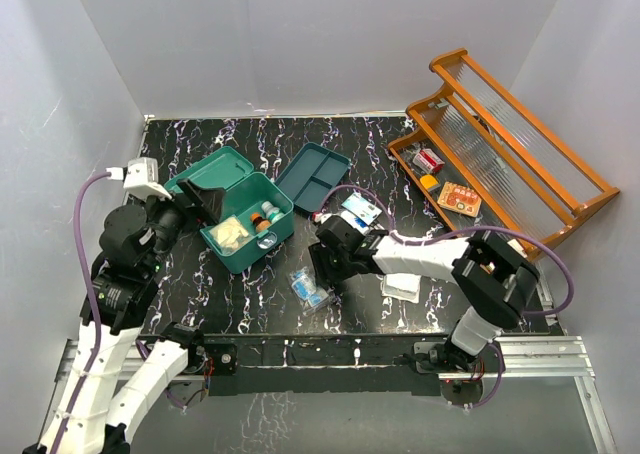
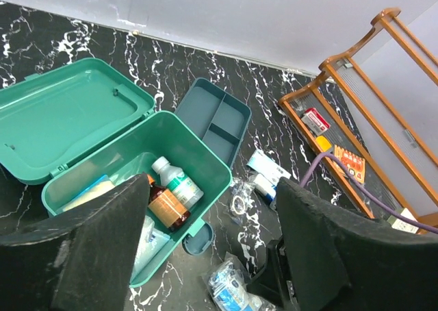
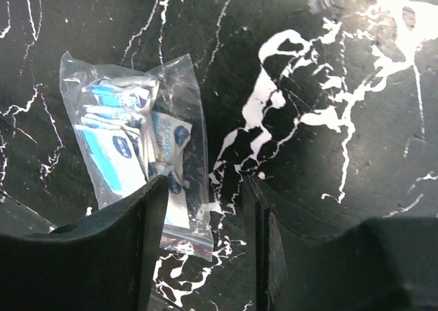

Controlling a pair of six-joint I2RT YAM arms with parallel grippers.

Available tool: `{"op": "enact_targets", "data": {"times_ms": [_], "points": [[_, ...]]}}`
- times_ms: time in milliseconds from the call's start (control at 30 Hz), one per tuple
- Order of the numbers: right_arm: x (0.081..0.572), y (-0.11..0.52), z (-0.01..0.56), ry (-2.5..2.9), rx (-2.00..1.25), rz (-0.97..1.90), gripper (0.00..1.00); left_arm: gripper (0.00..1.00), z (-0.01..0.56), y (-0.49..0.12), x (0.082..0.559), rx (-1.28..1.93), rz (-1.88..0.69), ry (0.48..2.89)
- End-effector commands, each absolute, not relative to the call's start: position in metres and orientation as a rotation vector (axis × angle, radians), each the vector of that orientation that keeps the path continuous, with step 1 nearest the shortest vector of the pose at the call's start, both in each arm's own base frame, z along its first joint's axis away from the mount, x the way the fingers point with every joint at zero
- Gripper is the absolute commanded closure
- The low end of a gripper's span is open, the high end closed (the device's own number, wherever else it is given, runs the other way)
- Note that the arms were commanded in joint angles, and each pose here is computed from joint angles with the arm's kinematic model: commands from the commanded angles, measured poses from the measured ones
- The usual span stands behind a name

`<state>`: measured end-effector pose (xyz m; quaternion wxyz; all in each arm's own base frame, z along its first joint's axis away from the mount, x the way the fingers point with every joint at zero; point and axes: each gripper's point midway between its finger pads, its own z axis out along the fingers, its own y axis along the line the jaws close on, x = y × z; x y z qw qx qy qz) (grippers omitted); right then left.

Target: Organize the medicine kit

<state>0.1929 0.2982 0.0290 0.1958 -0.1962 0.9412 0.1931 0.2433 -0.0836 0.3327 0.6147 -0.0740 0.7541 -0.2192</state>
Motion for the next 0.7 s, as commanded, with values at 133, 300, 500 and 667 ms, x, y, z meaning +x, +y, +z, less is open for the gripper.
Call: {"op": "enact_targets", "data": {"times_ms": [133, 300, 500, 667], "points": [[0.198, 0.323, 0.028, 2.629, -0.584, 0.581, 0.60, 0.02, 0.345, -0.074, 0.233, -0.179, -0.485, 1.676], [0.201, 0.321, 0.019, 2.641, -0.572, 0.542, 0.71, 0.01, 0.346, -0.073, 0.232, -0.181, -0.491, 1.654], [0.206, 0.318, 0.015, 2.635, -0.547, 0.505, 0.98, 0.01, 0.341, -0.088, 0.232, -0.117, -0.545, 1.678], [0.212, 0.315, 0.024, 2.586, -0.493, 0.493, 1.00, 0.01, 0.327, -0.113, 0.229, -0.019, -0.660, 1.742]]}}
